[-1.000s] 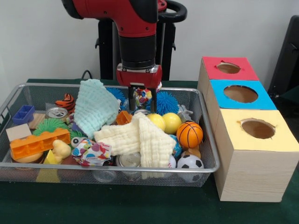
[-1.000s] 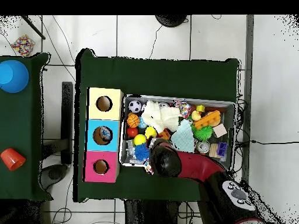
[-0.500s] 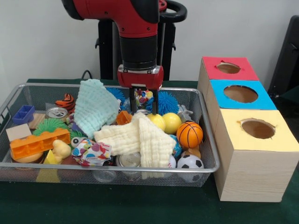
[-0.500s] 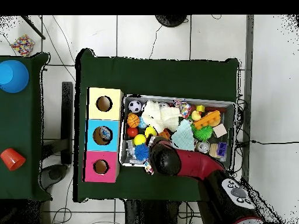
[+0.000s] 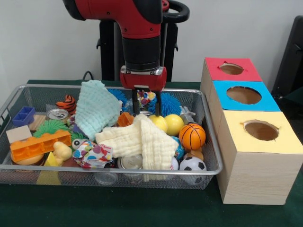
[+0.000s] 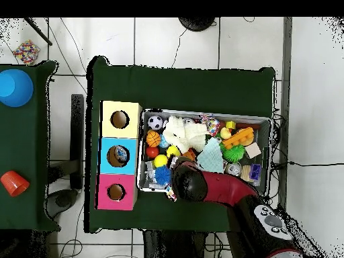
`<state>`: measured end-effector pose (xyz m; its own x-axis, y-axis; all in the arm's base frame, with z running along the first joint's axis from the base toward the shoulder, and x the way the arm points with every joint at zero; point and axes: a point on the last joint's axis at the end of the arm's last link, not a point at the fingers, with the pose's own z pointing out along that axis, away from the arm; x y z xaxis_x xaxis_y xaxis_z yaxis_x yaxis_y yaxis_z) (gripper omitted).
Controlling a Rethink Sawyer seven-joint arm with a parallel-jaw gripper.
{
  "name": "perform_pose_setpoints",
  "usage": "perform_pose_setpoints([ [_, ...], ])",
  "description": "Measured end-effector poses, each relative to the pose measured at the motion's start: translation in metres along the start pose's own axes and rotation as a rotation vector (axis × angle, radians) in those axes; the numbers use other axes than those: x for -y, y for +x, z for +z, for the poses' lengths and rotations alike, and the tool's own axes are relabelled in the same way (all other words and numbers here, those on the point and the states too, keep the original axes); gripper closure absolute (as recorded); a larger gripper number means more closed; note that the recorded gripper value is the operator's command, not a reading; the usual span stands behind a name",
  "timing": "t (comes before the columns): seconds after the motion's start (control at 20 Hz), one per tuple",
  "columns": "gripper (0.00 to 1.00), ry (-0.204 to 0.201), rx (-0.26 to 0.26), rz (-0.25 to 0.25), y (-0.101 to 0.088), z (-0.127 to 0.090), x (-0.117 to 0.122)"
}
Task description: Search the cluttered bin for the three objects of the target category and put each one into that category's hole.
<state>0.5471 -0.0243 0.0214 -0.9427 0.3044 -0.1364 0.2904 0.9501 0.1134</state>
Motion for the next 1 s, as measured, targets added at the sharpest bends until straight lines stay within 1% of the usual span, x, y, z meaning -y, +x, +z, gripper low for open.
perform_pose_setpoints([
  [0.45,0.00,-0.002,0.003,-0.011,0.000,-0.002,-0.010],
  [0.8,0.00,-0.011,0.009,-0.014,-0.002,-0.006,-0.032],
  [1.0,0.00,-0.014,0.009,-0.009,-0.003,-0.007,-0.035],
])
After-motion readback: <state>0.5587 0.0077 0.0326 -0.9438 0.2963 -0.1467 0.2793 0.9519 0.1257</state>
